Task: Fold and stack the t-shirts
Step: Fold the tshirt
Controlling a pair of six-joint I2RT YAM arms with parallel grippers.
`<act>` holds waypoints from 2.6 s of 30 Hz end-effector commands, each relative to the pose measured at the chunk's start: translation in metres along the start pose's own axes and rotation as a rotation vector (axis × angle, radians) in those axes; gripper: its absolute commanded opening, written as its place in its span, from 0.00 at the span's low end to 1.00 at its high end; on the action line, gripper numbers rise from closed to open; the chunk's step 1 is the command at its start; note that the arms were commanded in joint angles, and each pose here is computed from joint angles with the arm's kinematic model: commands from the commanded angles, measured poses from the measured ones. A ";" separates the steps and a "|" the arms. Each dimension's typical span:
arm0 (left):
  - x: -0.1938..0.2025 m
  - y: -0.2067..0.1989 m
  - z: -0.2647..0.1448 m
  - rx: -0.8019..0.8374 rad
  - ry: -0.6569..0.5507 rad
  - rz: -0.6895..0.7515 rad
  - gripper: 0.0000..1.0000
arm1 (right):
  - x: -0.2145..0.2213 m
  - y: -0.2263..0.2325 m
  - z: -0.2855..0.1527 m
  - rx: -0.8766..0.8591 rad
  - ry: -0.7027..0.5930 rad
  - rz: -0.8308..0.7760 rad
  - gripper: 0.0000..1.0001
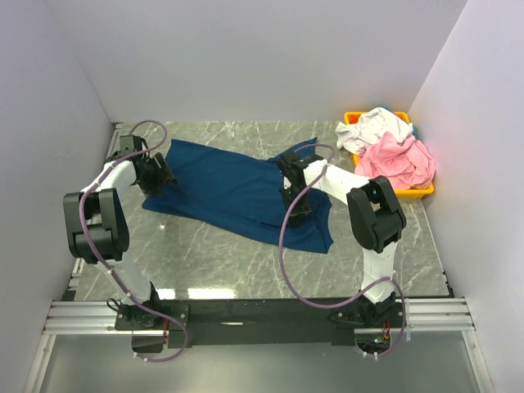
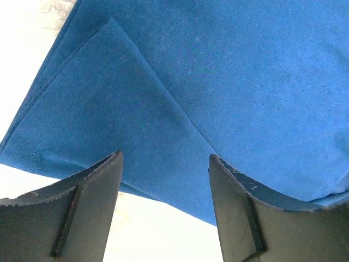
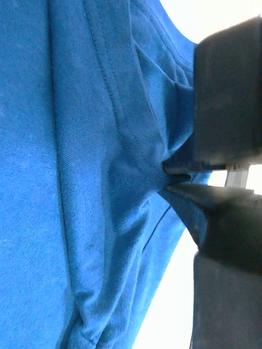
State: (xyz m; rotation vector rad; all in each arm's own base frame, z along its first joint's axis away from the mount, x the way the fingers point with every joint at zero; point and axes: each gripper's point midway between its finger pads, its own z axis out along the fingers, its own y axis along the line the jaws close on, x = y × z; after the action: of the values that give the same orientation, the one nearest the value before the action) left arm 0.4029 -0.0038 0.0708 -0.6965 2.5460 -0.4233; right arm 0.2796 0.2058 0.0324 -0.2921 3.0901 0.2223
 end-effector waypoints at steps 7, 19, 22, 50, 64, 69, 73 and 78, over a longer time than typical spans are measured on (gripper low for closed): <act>-0.011 0.000 -0.011 -0.009 -0.044 0.037 0.70 | -0.037 0.012 -0.039 0.002 -0.127 -0.042 0.00; -0.017 0.006 -0.016 -0.024 -0.053 0.038 0.70 | -0.104 0.028 -0.043 0.023 -0.223 -0.060 0.00; -0.019 0.008 -0.016 -0.029 -0.054 0.036 0.70 | -0.111 0.025 -0.038 0.051 -0.225 -0.055 0.00; -0.066 0.026 0.005 -0.137 -0.128 0.085 0.69 | -0.138 -0.020 -0.089 -0.056 -0.386 0.138 0.72; -0.074 0.019 0.016 -0.152 -0.125 0.114 0.68 | -0.123 -0.096 -0.051 -0.079 -0.332 0.236 0.55; -0.074 0.021 0.015 -0.166 -0.121 0.120 0.68 | -0.128 -0.098 -0.036 -0.075 -0.310 0.230 0.54; -0.073 0.022 0.015 -0.171 -0.117 0.122 0.68 | -0.134 -0.097 -0.028 -0.081 -0.304 0.219 0.52; -0.073 0.021 0.015 -0.198 -0.114 0.145 0.68 | -0.142 -0.097 -0.016 -0.087 -0.286 0.210 0.50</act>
State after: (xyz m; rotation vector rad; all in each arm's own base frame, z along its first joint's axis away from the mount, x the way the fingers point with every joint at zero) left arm 0.4446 0.0483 0.0586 -0.6337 2.5606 -0.1275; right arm 0.4177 0.1283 0.0309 0.1073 2.8845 0.3384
